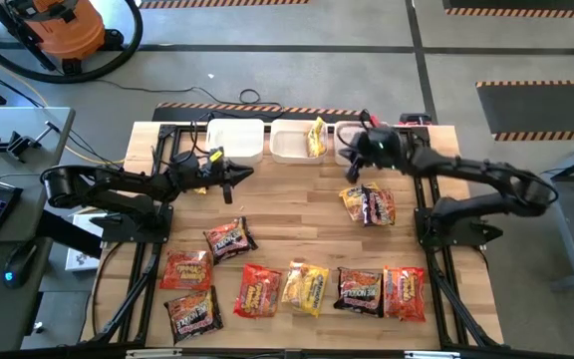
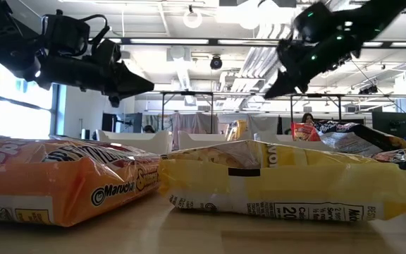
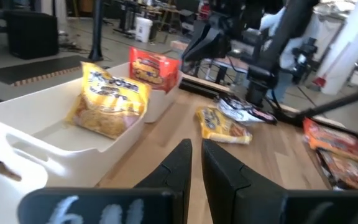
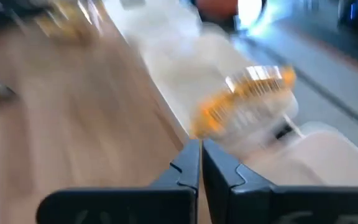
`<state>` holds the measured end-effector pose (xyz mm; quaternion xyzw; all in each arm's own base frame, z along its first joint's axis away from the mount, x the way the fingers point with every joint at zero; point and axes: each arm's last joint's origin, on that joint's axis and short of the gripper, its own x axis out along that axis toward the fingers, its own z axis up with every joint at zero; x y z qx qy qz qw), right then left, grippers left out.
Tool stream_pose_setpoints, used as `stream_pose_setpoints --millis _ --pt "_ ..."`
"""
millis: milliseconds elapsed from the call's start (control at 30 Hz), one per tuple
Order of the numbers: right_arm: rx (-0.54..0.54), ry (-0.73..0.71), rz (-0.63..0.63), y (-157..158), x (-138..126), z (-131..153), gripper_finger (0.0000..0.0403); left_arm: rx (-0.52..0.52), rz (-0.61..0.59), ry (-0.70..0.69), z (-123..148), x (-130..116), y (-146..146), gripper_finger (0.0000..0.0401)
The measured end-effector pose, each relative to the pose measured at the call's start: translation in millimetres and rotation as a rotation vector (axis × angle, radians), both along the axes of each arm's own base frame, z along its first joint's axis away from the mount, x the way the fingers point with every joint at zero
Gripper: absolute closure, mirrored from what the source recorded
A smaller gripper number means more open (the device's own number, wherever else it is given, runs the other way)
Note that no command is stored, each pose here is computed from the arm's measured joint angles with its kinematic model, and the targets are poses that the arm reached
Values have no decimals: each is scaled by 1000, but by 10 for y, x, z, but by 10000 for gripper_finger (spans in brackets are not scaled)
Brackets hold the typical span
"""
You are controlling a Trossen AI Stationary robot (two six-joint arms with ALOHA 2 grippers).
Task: Sort Maruchan noodles
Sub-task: Put the black noodle into the left white bin
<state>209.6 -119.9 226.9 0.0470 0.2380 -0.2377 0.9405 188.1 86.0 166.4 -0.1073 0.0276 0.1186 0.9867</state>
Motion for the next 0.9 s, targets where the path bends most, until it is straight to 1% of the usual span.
stream_pose_setpoints --millis 67,200,300,400,500,567,633,700,800,900 --pt "-36 -112 25 149 3 -31 403 17 -33 18 -9 16 -31 373" --pt "-118 -279 70 369 8 -111 403 37 -158 47 21 108 -129 373" --pt "-155 -351 75 473 -1 -160 403 20 -242 92 67 223 -242 373" --pt "-161 -344 77 522 -8 -201 403 -20 -294 206 80 336 -382 373" --pt "-162 -314 84 538 -7 -229 403 -59 -321 394 71 412 -566 373" --pt "-167 -293 91 543 -7 -246 403 -67 -303 549 81 431 -710 373" --pt "-171 -289 93 544 -7 -247 403 -50 -270 690 140 434 -866 372" --pt "-171 -289 93 544 -7 -247 403 -38 -256 787 238 427 -1043 367" --pt "-182 -284 98 545 -7 -247 403 -82 -246 846 421 409 -1311 352" --pt "-183 -283 103 546 -7 -247 403 -192 -253 866 581 362 -1579 329"
